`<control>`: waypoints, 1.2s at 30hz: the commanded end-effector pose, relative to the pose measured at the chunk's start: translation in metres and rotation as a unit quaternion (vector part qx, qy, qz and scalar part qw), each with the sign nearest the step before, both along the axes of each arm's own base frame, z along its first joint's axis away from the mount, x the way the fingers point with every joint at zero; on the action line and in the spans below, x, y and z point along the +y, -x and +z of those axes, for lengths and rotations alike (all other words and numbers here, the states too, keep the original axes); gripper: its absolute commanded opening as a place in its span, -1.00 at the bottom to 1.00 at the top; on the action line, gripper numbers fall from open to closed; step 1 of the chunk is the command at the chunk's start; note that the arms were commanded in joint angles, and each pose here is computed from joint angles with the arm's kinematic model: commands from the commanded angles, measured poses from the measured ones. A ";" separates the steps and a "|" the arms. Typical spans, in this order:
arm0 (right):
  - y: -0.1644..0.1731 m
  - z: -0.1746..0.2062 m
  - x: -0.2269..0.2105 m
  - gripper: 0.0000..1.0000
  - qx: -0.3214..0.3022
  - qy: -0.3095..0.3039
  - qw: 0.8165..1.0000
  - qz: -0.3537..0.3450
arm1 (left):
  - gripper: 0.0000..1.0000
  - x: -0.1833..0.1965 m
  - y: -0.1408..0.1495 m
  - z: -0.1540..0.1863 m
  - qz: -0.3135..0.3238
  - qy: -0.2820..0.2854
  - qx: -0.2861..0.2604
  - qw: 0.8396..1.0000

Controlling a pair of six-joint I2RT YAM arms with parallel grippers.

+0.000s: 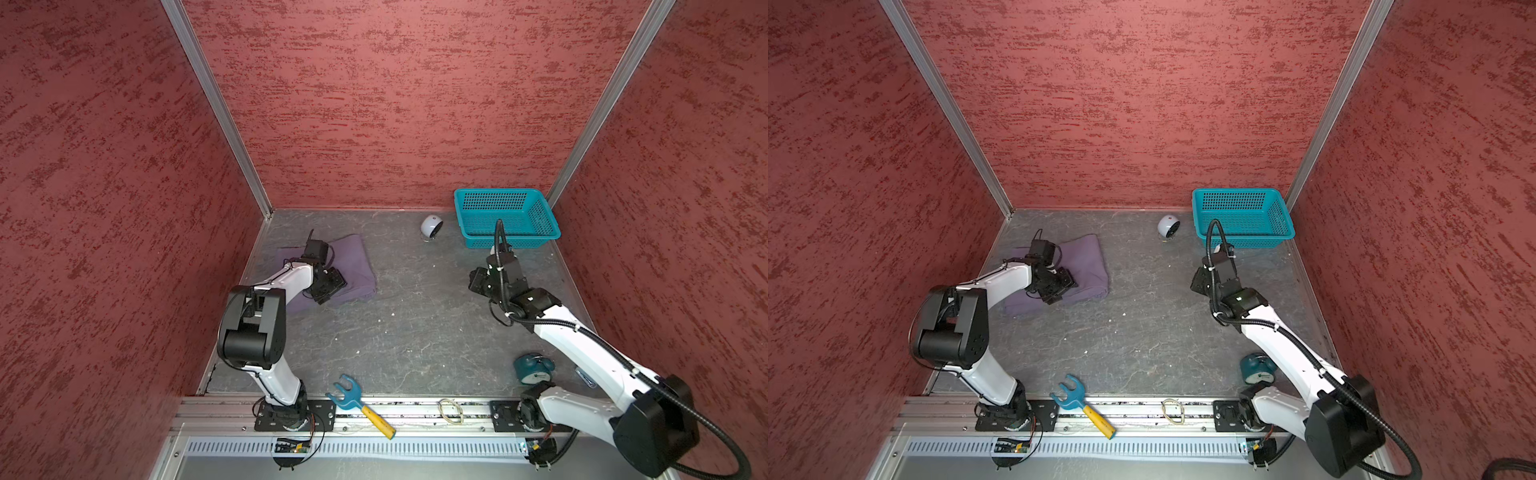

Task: Fold and stack the trousers
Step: Move the trousers to the top-left of the table.

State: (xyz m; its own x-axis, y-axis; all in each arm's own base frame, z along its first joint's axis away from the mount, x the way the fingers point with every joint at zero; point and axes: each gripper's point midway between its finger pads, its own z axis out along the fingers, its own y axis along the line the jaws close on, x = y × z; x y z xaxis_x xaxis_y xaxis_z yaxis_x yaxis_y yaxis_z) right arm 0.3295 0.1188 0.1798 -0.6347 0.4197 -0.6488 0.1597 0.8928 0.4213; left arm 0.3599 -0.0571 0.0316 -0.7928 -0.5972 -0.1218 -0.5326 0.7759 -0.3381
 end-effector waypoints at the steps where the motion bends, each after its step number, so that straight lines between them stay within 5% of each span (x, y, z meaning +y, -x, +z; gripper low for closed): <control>1: 0.000 0.000 -0.008 -0.43 -0.005 0.005 1.000 -0.013 | 0.11 0.013 -0.022 -0.004 0.020 -0.001 -0.025 0.999; 7: -0.008 -0.007 -0.004 -0.44 0.006 -0.001 1.000 -0.012 | -0.22 0.033 -0.047 -0.008 0.042 0.004 -0.035 0.999; 24: -0.027 -0.013 0.000 -0.47 0.019 0.005 1.000 -0.016 | -0.42 0.045 -0.123 0.012 -0.038 0.002 -0.072 0.997; 30: -0.026 -0.012 0.003 -0.48 0.018 -0.007 1.000 -0.010 | -0.30 0.030 -0.112 0.067 -0.057 -0.048 -0.112 0.991; 36: -0.020 -0.002 0.003 -0.48 0.005 -0.018 1.000 -0.005 | -0.27 0.076 -0.065 0.097 0.046 -0.086 -0.115 0.989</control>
